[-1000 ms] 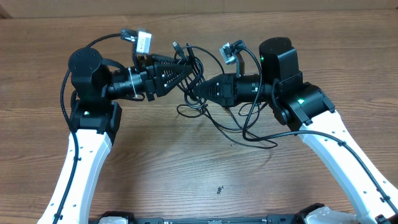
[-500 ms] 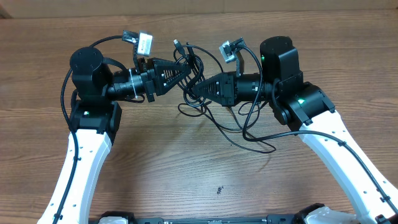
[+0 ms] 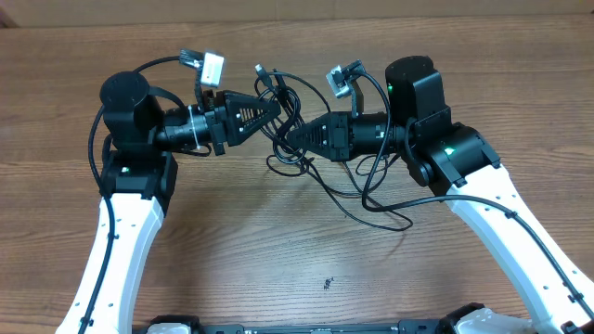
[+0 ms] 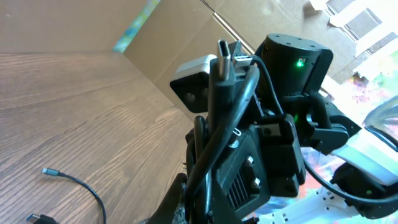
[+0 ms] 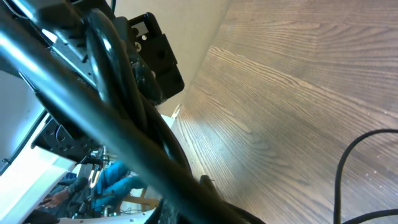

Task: Untangle cables

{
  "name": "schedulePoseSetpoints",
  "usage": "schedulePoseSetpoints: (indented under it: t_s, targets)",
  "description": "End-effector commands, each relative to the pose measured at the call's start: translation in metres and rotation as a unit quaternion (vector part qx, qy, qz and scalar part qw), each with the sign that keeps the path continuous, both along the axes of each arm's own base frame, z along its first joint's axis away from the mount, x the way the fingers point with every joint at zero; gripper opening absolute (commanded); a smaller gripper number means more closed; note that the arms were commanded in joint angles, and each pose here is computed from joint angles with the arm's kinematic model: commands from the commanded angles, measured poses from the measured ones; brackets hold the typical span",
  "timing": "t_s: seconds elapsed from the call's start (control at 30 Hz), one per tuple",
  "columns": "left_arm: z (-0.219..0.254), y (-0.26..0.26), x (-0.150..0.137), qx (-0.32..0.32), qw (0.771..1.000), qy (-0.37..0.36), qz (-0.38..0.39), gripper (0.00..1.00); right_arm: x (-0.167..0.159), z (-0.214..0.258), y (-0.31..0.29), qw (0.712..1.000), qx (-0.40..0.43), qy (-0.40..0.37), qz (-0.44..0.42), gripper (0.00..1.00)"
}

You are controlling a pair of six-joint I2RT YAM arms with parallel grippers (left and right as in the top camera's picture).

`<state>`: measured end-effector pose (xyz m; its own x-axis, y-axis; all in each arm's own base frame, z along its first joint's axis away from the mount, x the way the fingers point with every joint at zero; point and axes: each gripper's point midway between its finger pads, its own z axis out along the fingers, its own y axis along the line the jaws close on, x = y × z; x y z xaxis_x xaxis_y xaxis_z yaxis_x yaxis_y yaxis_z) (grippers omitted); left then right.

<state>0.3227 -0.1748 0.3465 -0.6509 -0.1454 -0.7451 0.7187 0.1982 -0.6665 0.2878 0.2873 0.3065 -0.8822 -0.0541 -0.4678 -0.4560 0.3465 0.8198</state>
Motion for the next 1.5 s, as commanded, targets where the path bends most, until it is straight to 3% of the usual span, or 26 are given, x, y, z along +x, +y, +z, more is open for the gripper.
schedulePoseSetpoints:
  t_s: [0.0,0.63,0.77,1.13,1.33,1.37,1.4,1.43,1.47]
  targets:
    - [0.015,0.032,0.019,0.008,0.996,-0.047,0.070,0.04,-0.002,-0.009,-0.005,0.999,-0.014,0.039,-0.014,0.04]
    - [0.015,0.045,0.033,0.020,0.991,-0.069,0.115,0.04,-0.026,-0.048,-0.021,0.981,-0.083,0.171,-0.041,0.04]
    - [0.014,0.055,0.038,0.022,0.988,-0.070,0.134,0.04,-0.021,-0.063,-0.032,0.970,-0.119,0.195,-0.088,0.04]
    - [0.014,0.058,0.037,0.022,0.989,-0.068,0.132,0.04,-0.014,-0.058,-0.029,0.975,-0.109,0.173,-0.088,0.04]
    - [0.014,0.053,0.027,0.018,0.992,-0.068,0.102,0.04,0.000,-0.043,-0.022,0.993,-0.096,0.045,-0.049,0.04]
    - [0.014,0.053,0.026,0.018,0.993,-0.068,0.098,0.04,0.002,-0.042,-0.021,0.994,-0.094,0.036,-0.048,0.14]
    - [0.014,0.052,0.025,0.018,0.993,-0.068,0.095,0.04,0.004,-0.039,-0.020,0.995,-0.091,0.021,-0.045,0.49]
    - [0.014,0.052,0.025,0.018,0.993,-0.067,0.094,0.04,0.005,-0.038,-0.020,0.995,-0.089,0.015,-0.045,0.72]
    - [0.014,0.051,0.024,0.017,0.994,-0.066,0.090,0.04,0.007,-0.036,-0.019,0.995,-0.087,0.002,-0.043,0.85]
